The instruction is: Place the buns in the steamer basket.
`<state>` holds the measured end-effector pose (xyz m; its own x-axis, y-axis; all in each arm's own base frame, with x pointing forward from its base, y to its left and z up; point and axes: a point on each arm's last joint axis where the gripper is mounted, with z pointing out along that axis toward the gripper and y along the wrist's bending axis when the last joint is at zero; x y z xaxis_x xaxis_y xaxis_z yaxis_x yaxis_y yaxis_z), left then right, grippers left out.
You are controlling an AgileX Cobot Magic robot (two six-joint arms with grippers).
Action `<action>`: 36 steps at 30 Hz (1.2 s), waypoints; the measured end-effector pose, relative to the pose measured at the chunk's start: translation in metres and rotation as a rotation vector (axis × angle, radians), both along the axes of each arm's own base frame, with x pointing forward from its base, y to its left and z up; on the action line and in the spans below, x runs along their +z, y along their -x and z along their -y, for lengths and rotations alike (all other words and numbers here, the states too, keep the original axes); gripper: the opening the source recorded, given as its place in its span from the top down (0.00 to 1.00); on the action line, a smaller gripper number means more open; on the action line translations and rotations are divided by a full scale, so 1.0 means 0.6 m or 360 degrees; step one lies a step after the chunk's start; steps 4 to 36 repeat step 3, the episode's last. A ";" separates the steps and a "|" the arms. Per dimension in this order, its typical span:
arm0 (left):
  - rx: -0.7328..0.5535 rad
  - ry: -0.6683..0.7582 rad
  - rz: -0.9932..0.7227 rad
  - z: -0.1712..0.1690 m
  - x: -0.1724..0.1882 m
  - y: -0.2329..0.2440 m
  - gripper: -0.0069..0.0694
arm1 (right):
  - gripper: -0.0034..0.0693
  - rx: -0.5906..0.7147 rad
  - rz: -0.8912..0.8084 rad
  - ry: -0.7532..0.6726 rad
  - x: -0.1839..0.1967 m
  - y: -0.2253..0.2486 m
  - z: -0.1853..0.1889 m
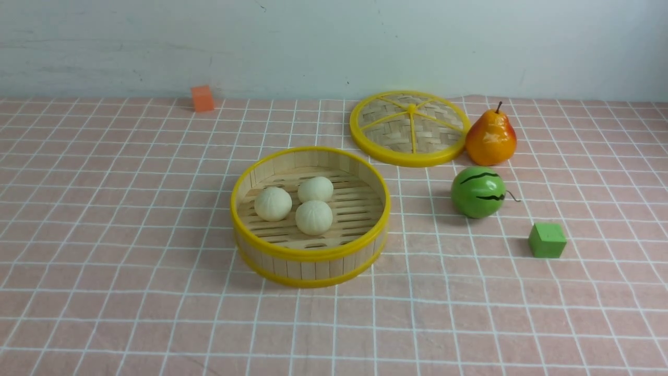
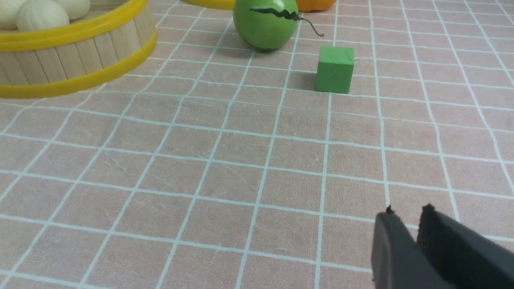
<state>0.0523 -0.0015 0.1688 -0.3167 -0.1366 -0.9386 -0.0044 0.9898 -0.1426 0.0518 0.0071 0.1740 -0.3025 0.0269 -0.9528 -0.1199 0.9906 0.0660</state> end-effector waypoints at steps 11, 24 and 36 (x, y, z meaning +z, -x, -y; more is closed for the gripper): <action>0.0000 0.0000 0.0000 0.000 0.000 0.000 0.93 | 0.80 0.0000 0.0000 0.0000 0.000 0.000 0.000; 0.0000 0.0000 0.0000 0.000 0.000 0.000 0.93 | 0.80 0.0000 0.0000 0.0000 0.000 0.000 0.000; 0.0000 0.0000 0.0000 0.000 0.000 0.000 0.93 | 0.80 0.0000 0.0000 0.0000 0.000 0.000 0.000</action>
